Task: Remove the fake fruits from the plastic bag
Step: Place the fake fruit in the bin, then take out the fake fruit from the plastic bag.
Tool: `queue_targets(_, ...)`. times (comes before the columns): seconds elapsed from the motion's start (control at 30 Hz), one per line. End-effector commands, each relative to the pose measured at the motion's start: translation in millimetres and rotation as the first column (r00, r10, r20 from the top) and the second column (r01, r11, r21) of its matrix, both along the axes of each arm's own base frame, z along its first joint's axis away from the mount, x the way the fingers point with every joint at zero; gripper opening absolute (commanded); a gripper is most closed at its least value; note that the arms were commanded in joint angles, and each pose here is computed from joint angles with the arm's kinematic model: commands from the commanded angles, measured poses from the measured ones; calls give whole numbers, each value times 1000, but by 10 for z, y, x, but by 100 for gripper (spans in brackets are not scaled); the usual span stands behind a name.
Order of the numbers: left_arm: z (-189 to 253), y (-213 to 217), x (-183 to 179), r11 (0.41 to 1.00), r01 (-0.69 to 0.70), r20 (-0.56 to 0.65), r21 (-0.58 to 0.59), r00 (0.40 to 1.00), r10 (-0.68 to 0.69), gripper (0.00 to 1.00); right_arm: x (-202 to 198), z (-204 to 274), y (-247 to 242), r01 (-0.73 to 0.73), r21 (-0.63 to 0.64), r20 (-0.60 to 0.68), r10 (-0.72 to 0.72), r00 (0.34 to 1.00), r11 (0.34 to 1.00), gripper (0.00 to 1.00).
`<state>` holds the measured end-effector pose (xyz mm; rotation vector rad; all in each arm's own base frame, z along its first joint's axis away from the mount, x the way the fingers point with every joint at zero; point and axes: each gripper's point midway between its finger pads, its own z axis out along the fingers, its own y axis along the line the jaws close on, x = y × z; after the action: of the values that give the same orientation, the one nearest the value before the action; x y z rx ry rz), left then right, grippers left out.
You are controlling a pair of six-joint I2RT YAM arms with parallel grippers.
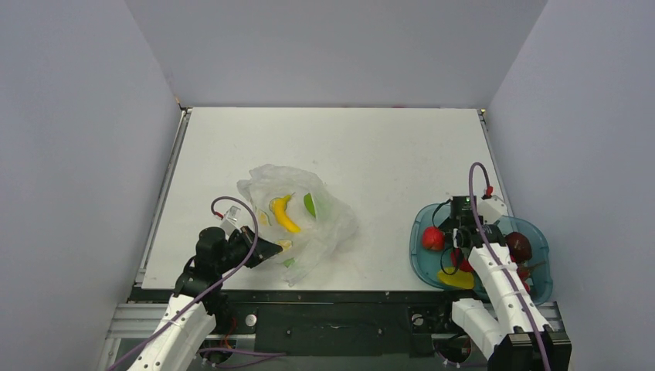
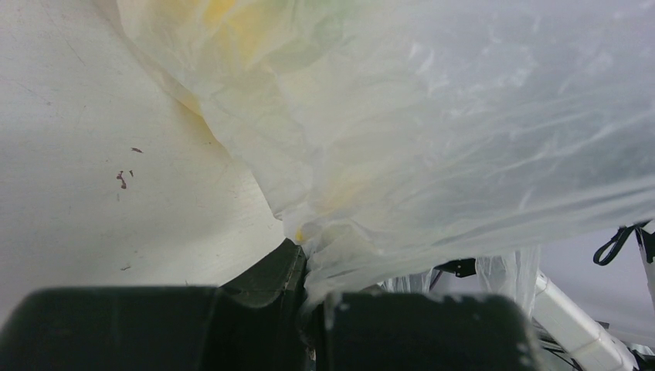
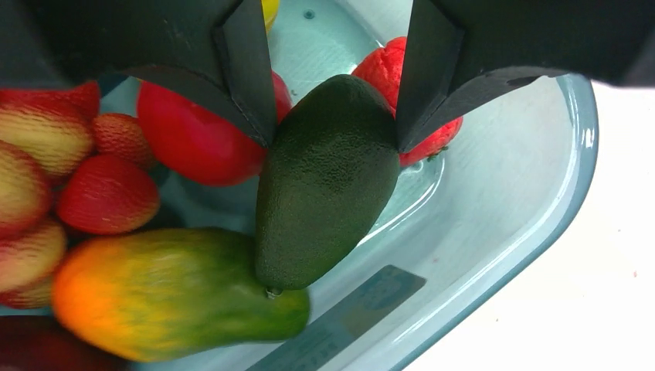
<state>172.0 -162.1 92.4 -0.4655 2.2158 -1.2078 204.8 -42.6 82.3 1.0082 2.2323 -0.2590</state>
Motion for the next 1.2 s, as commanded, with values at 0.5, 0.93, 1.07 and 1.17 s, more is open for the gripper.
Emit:
queue_targets(0.5,265,-115,-27,994,77,74,-73,995,-72,0,187,702,183,-114,-29,232,118,966,993,78)
queue_targets(0.93,38,-39,84,1000,22,68,-16,997,-20,0,330,1797,2433,-750,-252,305,786,538,612,71)
queue_targets(1.07,97,-53,123,1000,23,71,-19,997,-21,0,216,1919,3414,-908,-216,286,912,292,359,67)
queue_targets(1.17,81,-34,116,1000,18,43,0,999,-17,0,147,1977,3961,-956,-181,305,938,167,230,58)
